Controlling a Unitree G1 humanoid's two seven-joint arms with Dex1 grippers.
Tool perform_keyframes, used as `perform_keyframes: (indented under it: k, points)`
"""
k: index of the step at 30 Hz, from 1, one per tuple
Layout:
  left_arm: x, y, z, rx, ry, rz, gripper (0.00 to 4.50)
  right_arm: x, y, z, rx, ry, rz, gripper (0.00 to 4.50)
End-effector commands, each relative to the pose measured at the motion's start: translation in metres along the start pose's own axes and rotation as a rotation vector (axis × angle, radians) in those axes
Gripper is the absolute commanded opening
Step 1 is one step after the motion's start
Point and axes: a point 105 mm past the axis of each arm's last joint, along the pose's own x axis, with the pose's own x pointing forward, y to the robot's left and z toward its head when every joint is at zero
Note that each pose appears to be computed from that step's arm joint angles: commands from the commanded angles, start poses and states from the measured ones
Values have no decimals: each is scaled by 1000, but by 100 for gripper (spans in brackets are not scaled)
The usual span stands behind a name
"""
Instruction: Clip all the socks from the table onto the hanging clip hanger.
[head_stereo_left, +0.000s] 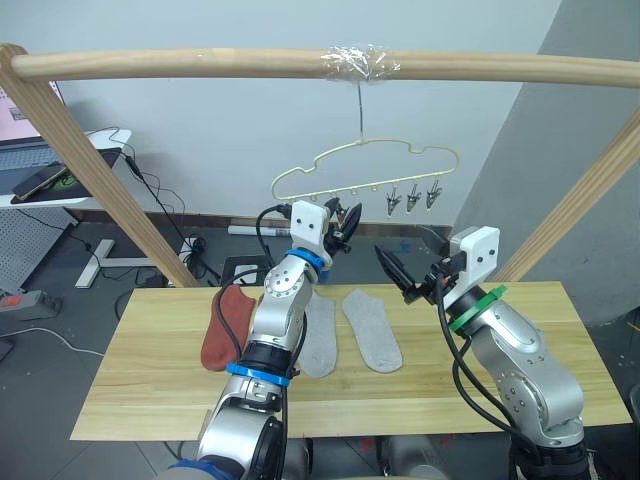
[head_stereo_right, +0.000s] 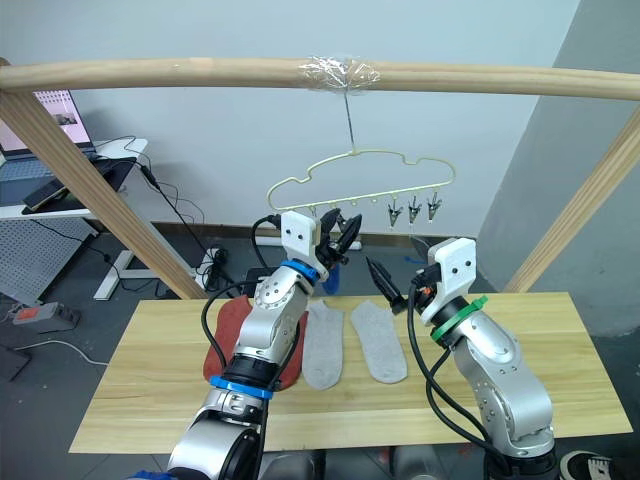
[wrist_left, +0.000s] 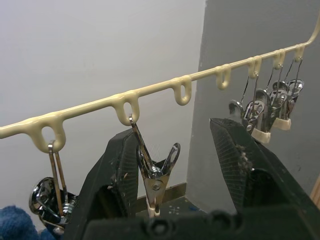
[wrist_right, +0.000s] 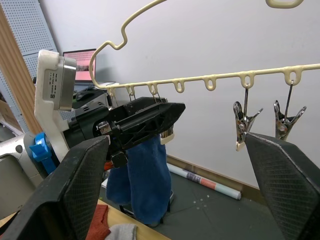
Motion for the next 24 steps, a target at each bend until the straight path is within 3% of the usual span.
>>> perform_keyframes:
  k: [1,5,9,19,24]
  points:
    - [4,-2,15,10,-48,-15,187,2,4,14,-13,-59,14,450]
    - [4,-2,14,9,-40,-15,69,2,4,14,-11,-60,15,450]
    - [3,-2,11,11,-26,-18,0,2,4,14,-9,-61,13,450]
    - [5,2,12,-41,-17,12,0,2,4,12,-6,-56,8,450]
    - [1,10,19,-131,-5,10,0,-1,13,-43,-56,226,64,450]
